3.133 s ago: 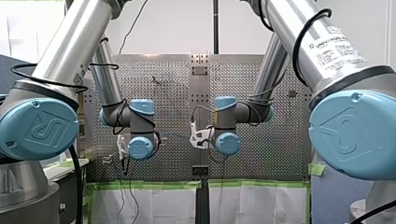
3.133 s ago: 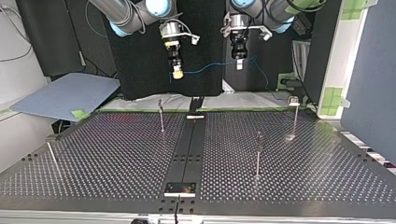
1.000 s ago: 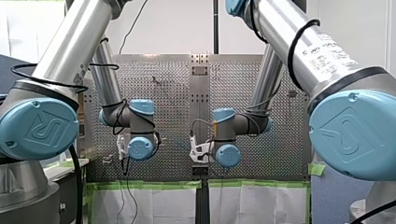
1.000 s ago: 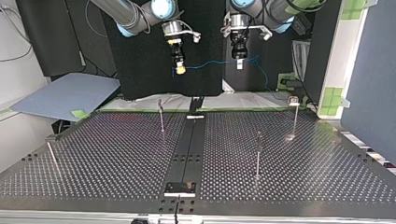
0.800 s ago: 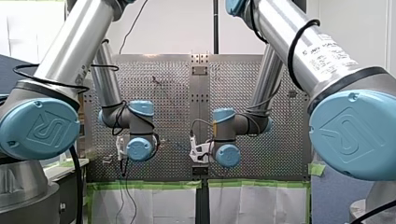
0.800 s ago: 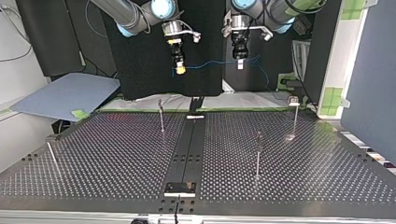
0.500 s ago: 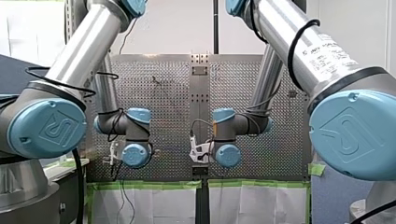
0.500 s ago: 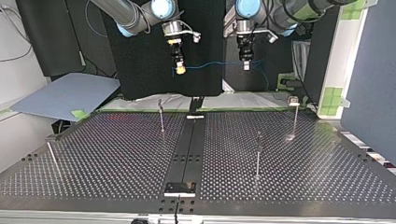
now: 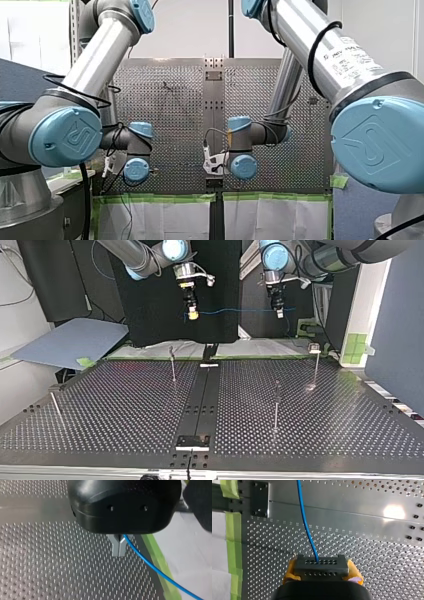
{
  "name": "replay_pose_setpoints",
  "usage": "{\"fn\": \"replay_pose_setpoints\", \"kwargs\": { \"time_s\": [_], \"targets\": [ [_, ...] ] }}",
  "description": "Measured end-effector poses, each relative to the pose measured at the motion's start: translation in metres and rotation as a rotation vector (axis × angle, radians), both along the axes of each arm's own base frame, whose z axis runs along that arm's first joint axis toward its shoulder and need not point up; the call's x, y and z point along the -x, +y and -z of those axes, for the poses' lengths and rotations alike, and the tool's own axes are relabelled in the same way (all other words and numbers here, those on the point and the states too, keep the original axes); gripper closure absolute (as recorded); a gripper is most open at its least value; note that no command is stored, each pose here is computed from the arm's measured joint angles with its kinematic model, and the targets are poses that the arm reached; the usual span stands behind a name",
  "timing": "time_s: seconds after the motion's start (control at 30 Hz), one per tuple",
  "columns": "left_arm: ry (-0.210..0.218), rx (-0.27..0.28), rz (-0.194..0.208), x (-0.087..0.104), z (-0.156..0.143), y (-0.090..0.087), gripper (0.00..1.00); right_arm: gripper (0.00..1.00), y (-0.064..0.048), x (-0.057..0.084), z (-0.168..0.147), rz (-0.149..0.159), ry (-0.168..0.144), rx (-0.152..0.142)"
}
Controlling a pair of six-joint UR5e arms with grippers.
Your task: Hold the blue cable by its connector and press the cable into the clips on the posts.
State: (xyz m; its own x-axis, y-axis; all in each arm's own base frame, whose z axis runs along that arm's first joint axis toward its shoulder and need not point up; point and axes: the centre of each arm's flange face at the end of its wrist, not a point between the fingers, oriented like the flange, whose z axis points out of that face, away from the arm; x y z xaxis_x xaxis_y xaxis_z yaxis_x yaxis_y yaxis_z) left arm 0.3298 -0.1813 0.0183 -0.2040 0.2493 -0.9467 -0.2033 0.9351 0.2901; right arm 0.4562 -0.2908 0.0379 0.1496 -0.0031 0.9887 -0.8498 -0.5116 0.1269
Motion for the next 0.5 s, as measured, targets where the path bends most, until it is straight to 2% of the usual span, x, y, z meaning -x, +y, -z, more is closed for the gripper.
{"fn": "replay_pose_setpoints", "kwargs": {
  "time_s": [0.1, 0.23, 0.37, 0.5],
  "targets": [
    [-0.008, -0.023, -0.019, -0.004, -0.007, 0.004, 1.0, 1.0, -0.004, -0.002, -0.009, 0.023, -0.01, -0.002],
    [-0.017, -0.02, -0.028, 0.0, -0.019, -0.001, 1.0, 1.0, -0.004, -0.002, -0.024, 0.043, -0.035, -0.016],
    [-0.024, -0.009, -0.031, 0.007, -0.03, -0.009, 1.0, 1.0, -0.004, -0.005, -0.044, 0.03, -0.082, -0.024],
    [-0.027, -0.003, -0.012, 0.015, -0.043, -0.02, 1.0, 1.0, -0.003, -0.009, -0.063, 0.0, -0.117, -0.011]
  ]
}}
